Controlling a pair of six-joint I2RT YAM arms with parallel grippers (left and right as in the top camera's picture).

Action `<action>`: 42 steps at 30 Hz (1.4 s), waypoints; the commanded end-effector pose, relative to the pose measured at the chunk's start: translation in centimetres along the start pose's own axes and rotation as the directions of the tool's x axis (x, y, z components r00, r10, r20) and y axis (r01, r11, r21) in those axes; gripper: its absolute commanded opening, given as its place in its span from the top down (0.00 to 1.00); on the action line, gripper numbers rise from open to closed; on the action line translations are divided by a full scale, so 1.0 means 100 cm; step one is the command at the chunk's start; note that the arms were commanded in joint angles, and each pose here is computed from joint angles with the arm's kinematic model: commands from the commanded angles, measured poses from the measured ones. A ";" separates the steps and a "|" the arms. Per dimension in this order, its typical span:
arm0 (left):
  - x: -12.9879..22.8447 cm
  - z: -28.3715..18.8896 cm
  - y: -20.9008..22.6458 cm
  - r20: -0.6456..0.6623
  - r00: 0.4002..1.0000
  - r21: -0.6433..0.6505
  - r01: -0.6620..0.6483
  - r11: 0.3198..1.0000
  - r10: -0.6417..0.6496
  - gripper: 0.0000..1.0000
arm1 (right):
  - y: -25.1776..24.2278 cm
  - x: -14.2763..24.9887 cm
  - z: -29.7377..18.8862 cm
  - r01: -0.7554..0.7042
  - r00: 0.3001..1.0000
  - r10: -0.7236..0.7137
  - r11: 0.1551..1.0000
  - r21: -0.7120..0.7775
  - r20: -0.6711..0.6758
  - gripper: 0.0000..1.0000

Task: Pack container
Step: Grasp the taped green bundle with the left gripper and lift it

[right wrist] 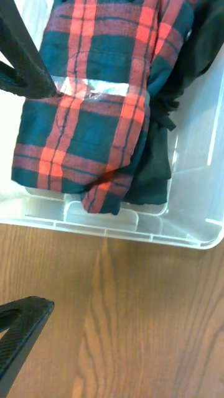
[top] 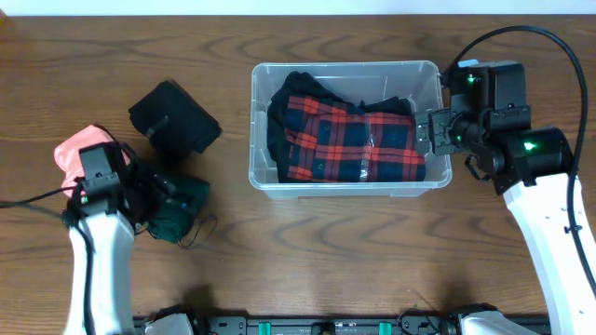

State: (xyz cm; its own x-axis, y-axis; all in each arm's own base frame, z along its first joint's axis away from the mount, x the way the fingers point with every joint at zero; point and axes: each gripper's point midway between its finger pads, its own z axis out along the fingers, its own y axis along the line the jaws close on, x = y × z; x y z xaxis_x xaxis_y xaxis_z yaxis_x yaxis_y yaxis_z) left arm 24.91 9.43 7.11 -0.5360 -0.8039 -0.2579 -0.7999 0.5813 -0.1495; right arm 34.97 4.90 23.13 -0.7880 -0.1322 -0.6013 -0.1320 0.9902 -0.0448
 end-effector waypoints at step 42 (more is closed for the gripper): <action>0.136 -0.242 -0.220 0.602 0.626 0.691 -0.719 0.069 0.495 0.94 | -0.083 0.022 -0.003 -0.322 0.943 0.331 0.931 0.173 -0.021 0.01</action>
State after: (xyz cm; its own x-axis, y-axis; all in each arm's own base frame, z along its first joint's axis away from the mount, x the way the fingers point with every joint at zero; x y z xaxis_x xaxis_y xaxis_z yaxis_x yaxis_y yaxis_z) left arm 27.92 -13.76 29.49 -0.5288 -0.1885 -0.8275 0.4662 0.7503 -0.4688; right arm 34.35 -3.06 22.56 -0.8023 0.1737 -0.5710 0.2030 0.9791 0.0126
